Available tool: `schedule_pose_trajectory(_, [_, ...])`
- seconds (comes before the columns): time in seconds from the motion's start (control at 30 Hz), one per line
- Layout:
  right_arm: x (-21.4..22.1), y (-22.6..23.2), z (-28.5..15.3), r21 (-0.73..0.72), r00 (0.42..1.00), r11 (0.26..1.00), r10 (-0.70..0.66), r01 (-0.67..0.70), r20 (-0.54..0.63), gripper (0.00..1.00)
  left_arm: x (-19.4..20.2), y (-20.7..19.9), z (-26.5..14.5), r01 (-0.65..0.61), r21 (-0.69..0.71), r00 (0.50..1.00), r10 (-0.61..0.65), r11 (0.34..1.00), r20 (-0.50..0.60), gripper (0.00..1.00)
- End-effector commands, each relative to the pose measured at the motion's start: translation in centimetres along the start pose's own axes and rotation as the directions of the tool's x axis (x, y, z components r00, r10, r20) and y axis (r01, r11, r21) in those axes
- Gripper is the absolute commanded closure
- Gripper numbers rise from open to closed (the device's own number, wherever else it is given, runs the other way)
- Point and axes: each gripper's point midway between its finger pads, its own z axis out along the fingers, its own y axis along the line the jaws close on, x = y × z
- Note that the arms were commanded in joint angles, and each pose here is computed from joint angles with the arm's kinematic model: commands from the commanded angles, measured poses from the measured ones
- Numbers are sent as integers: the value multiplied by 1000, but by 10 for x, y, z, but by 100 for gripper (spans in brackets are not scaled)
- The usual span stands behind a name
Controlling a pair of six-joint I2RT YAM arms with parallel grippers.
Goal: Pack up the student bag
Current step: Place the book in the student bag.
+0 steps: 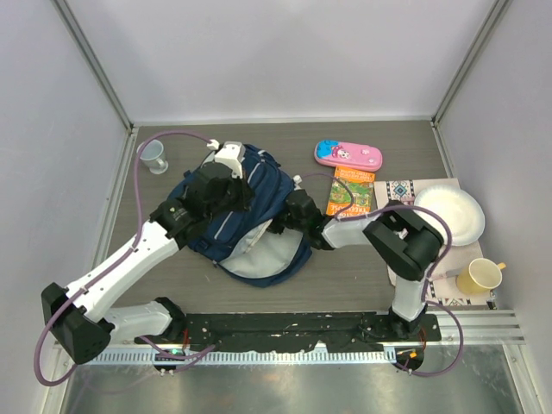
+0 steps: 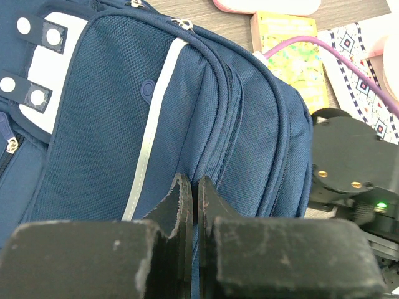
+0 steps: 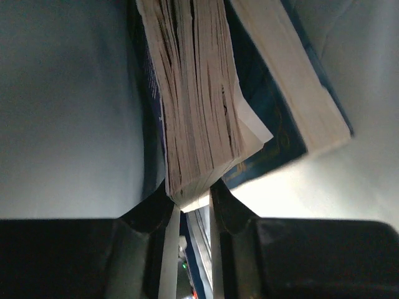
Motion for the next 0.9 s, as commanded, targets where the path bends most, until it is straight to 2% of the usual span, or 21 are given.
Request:
schedule_pose_trajectory(0.0, [-39, 55, 22, -205, 986, 976, 100, -71, 135, 99, -51, -21, -19, 68, 102, 979, -86, 992, 185, 100])
schedule_pose_trajectory(0.07, [-35, 47, 26, -182, 989, 981, 89, -66, 120, 97, -50, -21, -19, 68, 100, 980, -85, 993, 181, 100])
schedule_pose_trajectory(0.1, [-33, 45, 24, -172, 990, 984, 74, -53, 119, 86, -50, -20, -19, 67, 99, 980, -84, 993, 180, 100])
schedule_pose_trajectory(0.13, [-31, 44, 18, -164, 990, 986, 62, -41, 123, 79, -49, -19, -19, 67, 96, 981, -83, 993, 178, 100])
schedule_pose_trajectory(0.17, [-29, 37, 17, -130, 991, 991, 51, -34, 124, 66, -49, -19, -18, 67, 93, 981, -83, 993, 178, 100])
schedule_pose_trajectory(0.23, [-24, 26, 9, -103, 993, 995, 15, -3, 115, 58, -48, -18, -17, 68, 92, 980, -83, 993, 180, 100])
schedule_pose_trajectory(0.27, [-23, 28, 4, -98, 994, 995, -1, 12, 113, 50, -48, -19, -16, 67, 94, 981, -83, 993, 177, 100])
schedule_pose_trajectory(0.37, [-15, 19, -5, -71, 996, 997, -35, 41, 84, 40, -48, -21, -14, 65, 101, 982, -82, 993, 172, 100])
schedule_pose_trajectory(0.6, [-11, 14, -27, -14, 990, 993, -120, 121, 68, 33, -46, -22, -9, 63, 101, 984, -79, 993, 161, 100])
schedule_pose_trajectory(0.67, [-10, 3, -36, 50, 984, 985, -169, 166, 56, 32, -45, -20, -10, 64, 94, 983, -78, 994, 164, 100])
schedule_pose_trajectory(0.8, [-12, -9, -65, 128, 966, 962, -250, 240, 62, 32, -41, -15, -10, 62, 76, 984, -74, 995, 161, 100])
schedule_pose_trajectory(0.87, [-19, -2, -84, 131, 951, 952, -292, 278, 103, 30, -37, -13, -9, 60, 68, 986, -70, 996, 151, 100])
